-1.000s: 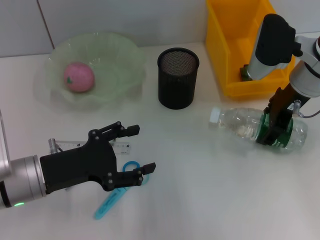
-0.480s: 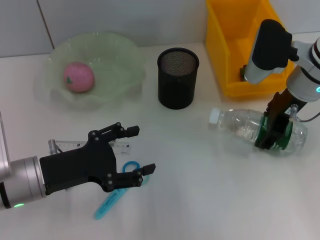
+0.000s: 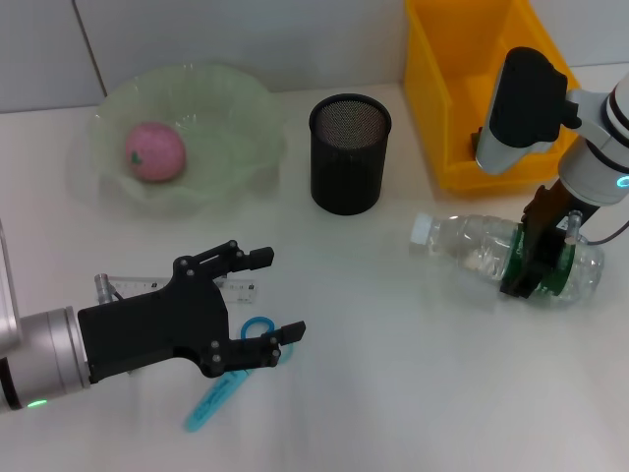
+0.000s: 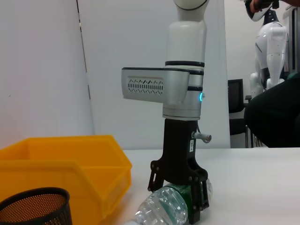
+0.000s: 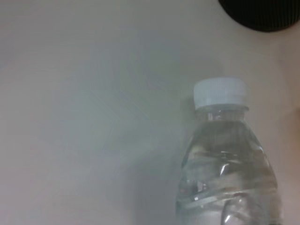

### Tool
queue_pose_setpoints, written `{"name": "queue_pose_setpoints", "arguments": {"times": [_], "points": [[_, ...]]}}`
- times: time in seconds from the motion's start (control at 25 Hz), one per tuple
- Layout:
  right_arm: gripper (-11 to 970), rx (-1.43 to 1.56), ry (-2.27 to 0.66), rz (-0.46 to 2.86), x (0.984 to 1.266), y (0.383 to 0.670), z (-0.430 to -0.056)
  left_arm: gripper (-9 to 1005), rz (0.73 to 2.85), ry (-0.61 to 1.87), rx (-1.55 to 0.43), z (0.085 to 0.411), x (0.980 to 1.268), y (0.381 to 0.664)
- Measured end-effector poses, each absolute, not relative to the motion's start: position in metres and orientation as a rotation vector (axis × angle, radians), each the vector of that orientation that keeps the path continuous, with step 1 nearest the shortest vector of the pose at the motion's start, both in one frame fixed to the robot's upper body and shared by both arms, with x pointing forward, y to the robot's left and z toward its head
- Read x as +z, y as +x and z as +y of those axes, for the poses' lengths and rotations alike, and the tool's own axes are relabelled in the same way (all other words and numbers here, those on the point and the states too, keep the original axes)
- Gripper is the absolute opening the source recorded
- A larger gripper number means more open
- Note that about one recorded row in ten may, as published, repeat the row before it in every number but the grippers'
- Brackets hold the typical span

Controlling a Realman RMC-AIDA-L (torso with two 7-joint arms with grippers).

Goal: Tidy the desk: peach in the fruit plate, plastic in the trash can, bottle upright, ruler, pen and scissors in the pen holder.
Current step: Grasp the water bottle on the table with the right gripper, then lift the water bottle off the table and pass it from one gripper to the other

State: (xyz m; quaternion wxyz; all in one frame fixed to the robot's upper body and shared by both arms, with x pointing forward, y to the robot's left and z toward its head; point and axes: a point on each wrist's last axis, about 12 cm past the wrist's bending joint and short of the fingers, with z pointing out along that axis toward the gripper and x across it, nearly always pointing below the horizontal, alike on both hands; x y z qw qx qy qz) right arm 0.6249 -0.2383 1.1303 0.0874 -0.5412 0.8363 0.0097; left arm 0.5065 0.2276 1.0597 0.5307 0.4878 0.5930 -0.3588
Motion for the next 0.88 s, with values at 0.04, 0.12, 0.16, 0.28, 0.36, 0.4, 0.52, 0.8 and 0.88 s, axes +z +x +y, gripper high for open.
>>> {"name": "queue_pose_setpoints", "arguments": {"times": [0.04, 0.12, 0.16, 0.28, 0.36, 0.4, 0.52, 0.8, 0.88], "points": [[815, 0.029, -1.612, 2.49, 1.1303, 0.6249, -0.2383, 832, 1.415, 1.164, -0.856, 0.2276, 1.0597, 0.5065], [814, 0.032, -1.612, 2.491, 1.1296, 0.6245, -0.238, 832, 1.415, 1.165, -0.857, 0.2275, 1.0597, 0.5065], [814, 0.032, -1.612, 2.491, 1.1294, 0.6244, -0.2379, 832, 1.415, 1.165, -0.857, 0.2276, 1.0597, 0.5064], [812, 0.033, -1.611, 2.492, 1.1291, 0.6241, -0.2375, 832, 1.415, 1.163, -0.857, 0.2278, 1.0598, 0.5065], [811, 0.035, -1.611, 2.492, 1.1289, 0.6238, -0.2369, 832, 1.415, 1.162, -0.856, 0.228, 1.06, 0.5067], [811, 0.03, -1.615, 2.492, 1.1287, 0.6236, -0.2357, 832, 1.414, 1.161, -0.857, 0.228, 1.0601, 0.5067], [808, 0.021, -1.623, 2.493, 1.1282, 0.6233, -0.2342, 831, 1.414, 1.161, -0.857, 0.228, 1.0601, 0.5066], [795, 0.011, -1.639, 2.494, 1.1266, 0.6221, -0.2332, 831, 1.412, 1.161, -0.858, 0.2281, 1.0603, 0.5065], [795, 0.017, -1.631, 2.494, 1.1273, 0.622, -0.2333, 830, 1.411, 1.16, -0.859, 0.2283, 1.0606, 0.5064]]}}
